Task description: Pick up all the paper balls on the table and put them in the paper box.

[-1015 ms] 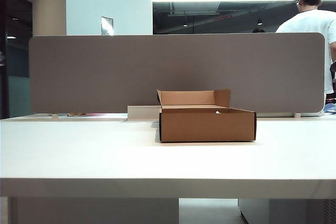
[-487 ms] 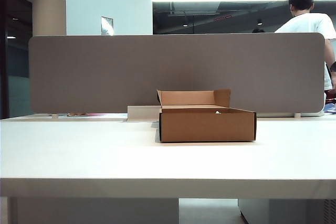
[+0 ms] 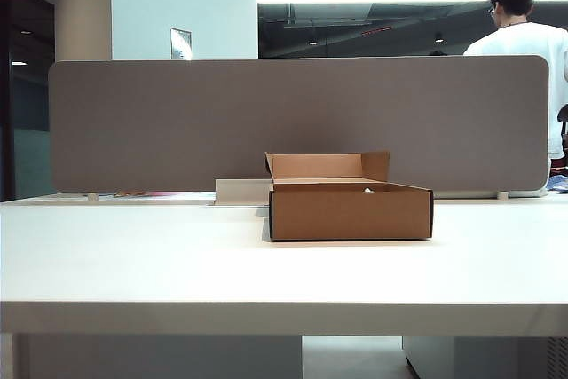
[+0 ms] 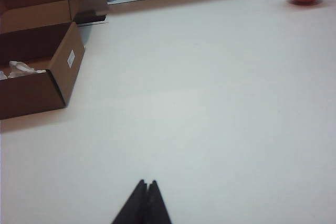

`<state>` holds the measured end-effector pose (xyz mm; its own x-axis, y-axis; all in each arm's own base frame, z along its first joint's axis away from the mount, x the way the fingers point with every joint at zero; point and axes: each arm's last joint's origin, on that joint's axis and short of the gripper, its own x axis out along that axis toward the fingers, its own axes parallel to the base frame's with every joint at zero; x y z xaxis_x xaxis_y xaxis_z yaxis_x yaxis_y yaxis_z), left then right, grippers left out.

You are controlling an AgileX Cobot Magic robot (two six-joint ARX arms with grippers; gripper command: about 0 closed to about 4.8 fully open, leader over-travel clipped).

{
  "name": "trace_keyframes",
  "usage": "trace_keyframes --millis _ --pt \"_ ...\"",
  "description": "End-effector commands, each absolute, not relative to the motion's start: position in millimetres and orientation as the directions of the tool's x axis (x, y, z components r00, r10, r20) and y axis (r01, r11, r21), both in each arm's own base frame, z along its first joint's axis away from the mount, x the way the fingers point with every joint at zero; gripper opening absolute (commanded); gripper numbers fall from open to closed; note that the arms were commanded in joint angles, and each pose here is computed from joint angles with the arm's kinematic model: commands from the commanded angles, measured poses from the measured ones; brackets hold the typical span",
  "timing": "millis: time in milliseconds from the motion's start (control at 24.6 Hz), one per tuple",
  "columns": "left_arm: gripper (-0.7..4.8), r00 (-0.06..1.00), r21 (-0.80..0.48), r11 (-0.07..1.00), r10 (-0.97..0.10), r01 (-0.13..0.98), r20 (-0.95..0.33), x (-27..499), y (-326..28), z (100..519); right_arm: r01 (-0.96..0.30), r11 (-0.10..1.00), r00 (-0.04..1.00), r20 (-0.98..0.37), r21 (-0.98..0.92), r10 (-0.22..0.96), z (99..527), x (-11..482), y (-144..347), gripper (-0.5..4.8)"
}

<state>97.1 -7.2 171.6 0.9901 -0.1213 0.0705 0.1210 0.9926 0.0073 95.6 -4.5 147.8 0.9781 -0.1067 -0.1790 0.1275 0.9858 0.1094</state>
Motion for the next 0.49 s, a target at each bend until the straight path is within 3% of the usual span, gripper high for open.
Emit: trace_keyframes --millis 41,487 --pt "-0.06 0.993 0.002 0.994 -0.109 0.109 0.049 97.1 -6.9 170.2 0.124 0.986 0.980 -0.173 0.113 -0.104 147.2 96.0 -4.1 0.00" --pt "-0.06 0.997 0.000 0.998 -0.065 0.065 0.043 97.2 -5.6 169.6 0.125 0.986 0.979 -0.173 0.113 -0.104 147.1 95.9 -4.2 0.00"
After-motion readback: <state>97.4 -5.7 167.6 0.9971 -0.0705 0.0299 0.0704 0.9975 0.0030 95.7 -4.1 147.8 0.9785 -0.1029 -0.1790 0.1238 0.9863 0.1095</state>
